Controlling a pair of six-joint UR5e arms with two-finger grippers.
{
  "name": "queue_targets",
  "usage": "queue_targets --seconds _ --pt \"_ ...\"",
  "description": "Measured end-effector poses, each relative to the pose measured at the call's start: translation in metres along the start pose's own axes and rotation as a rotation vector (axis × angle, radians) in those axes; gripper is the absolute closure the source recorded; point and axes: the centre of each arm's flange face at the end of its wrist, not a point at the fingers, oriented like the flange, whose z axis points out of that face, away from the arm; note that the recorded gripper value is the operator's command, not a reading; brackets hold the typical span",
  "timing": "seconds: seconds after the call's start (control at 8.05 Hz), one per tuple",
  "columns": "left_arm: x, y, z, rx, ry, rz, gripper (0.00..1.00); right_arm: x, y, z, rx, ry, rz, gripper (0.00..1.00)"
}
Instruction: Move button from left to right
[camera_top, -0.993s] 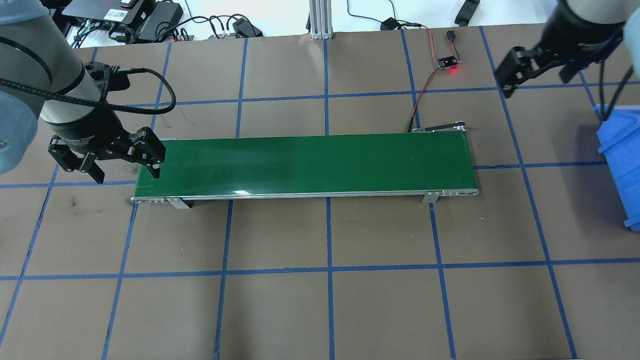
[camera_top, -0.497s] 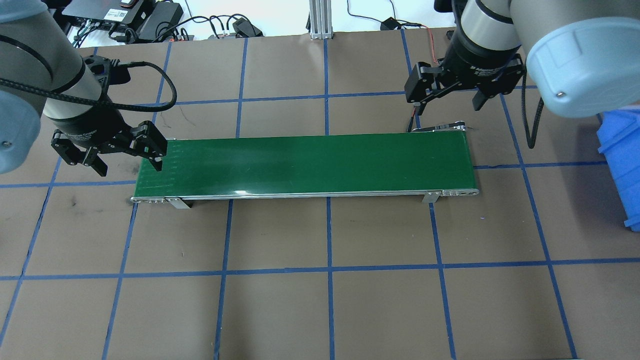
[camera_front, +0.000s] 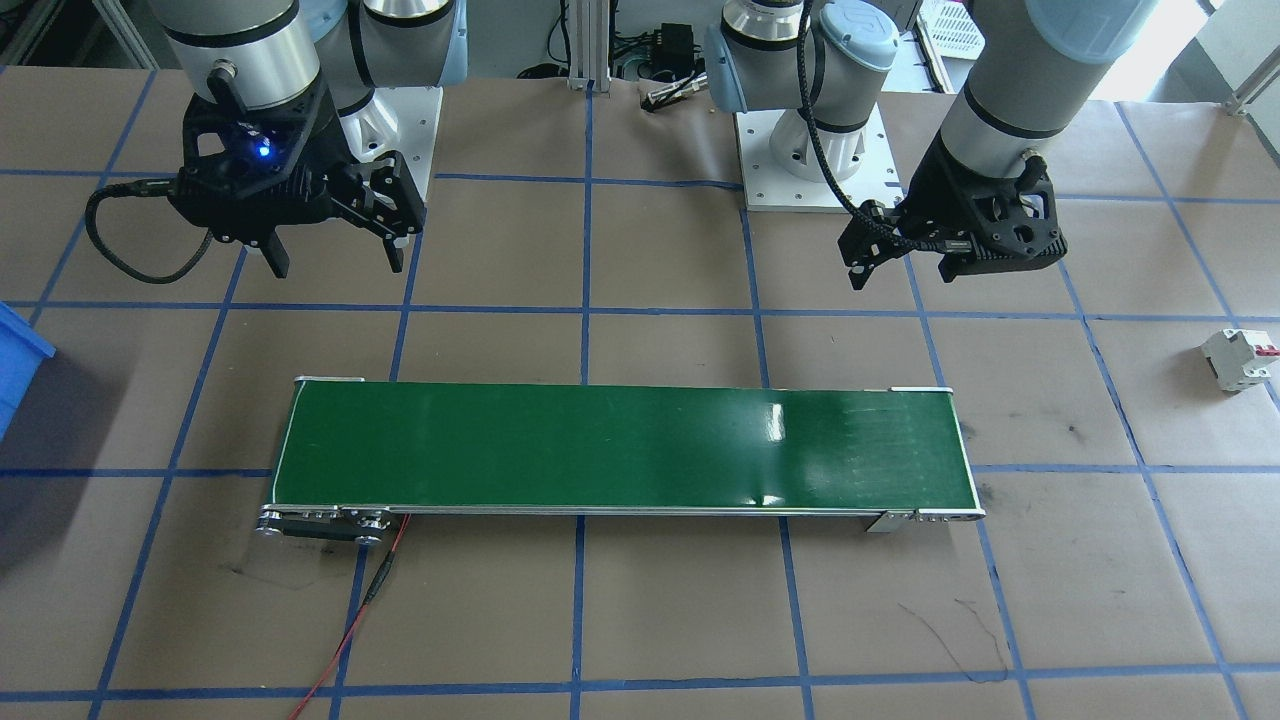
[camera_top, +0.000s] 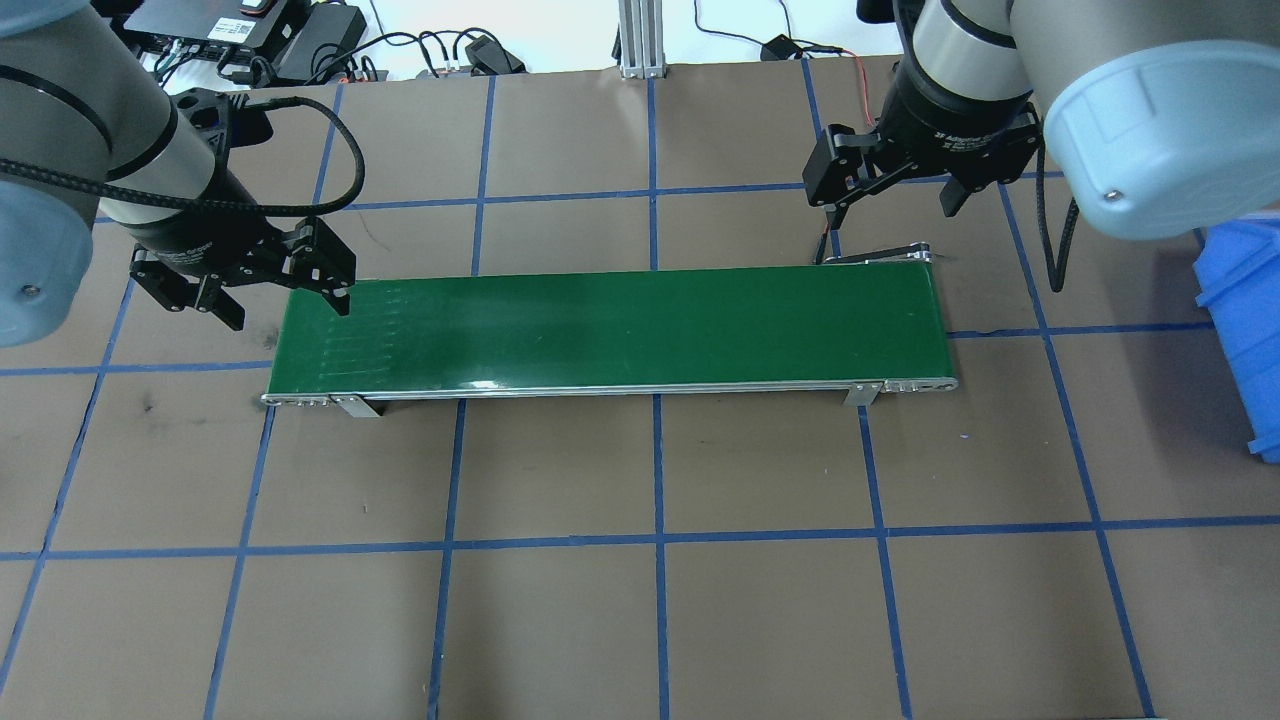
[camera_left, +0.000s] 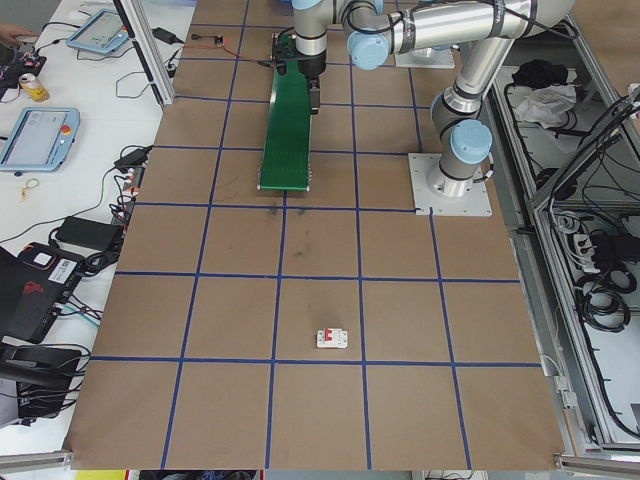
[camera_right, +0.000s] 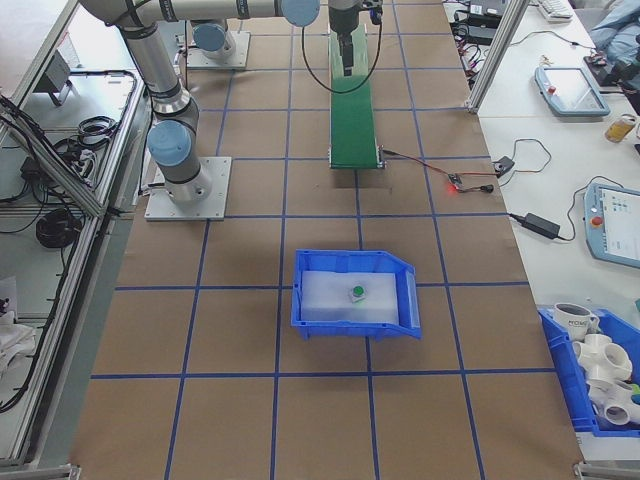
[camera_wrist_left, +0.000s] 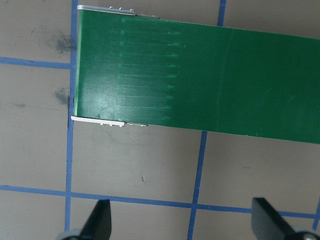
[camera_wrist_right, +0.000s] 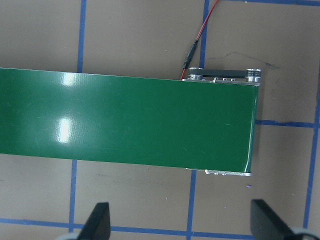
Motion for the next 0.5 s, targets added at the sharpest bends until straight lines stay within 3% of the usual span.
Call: queue_targets --seconds 0.5 --pt "0.015 -0.001 0.002 0.006 0.007 0.027 0.0 0.002 -0.001 -0.001 0.0 0.02 -0.014 0.0"
